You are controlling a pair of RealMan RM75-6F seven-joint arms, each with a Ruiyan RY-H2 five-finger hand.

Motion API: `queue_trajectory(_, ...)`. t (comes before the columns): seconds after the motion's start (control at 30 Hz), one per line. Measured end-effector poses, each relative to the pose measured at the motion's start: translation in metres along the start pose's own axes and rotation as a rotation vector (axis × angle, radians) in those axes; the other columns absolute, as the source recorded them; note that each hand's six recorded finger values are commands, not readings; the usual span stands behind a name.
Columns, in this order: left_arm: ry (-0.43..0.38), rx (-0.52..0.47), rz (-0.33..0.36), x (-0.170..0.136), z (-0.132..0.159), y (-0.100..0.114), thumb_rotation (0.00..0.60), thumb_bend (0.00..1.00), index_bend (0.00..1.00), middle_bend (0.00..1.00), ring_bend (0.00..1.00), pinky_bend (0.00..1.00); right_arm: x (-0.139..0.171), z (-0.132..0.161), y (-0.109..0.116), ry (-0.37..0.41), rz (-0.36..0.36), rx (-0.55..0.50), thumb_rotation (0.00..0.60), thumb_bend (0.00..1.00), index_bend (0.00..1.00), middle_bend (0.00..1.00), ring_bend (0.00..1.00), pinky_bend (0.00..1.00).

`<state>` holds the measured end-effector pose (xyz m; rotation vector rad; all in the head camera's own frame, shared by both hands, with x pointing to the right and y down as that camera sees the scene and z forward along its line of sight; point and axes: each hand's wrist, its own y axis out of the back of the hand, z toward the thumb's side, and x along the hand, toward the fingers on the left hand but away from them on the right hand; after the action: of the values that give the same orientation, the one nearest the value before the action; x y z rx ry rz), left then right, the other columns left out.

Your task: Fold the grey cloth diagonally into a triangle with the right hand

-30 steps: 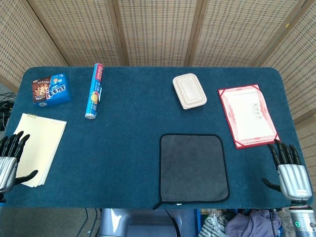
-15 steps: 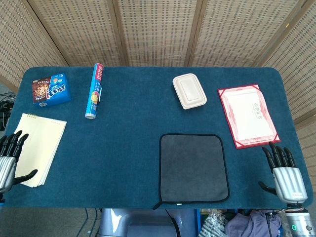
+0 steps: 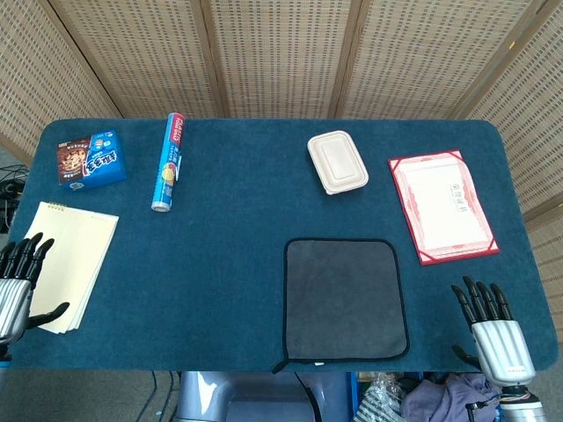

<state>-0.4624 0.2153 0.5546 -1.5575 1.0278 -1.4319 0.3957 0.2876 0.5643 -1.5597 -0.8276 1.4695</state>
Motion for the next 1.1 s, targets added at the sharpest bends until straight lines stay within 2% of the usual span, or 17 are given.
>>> queue_trajectory(0.17,-0.005,0.000,0.000,0.000,0.002,0.000,0.600,0.12,0.00,0.00,0.00,0.00,0.009,0.019,-0.013,0.054,0.054,-0.032,0.600,0.00,0.04,0.00,0.00,0.00)
queue_trajectory(0.5,-0.003,0.001,0.004,0.000,0.000,0.000,0.600,0.12,0.00,0.00,0.00,0.00,0.016,0.046,-0.040,0.131,0.118,0.001,0.600,0.00,0.06,0.00,0.00,0.00)
queue_trajectory(0.93,-0.015,0.010,-0.003,0.000,0.005,-0.003,0.600,0.12,0.00,0.00,0.00,0.00,0.010,0.061,-0.063,0.176,0.134,-0.009,0.600,0.00,0.26,0.00,0.00,0.00)
queue_trajectory(1.1,-0.019,0.006,-0.001,-0.001,0.006,-0.003,0.600,0.12,0.00,0.00,0.00,0.00,0.004,0.064,-0.068,0.184,0.119,-0.023,0.600,0.00,0.28,0.00,0.00,0.00)
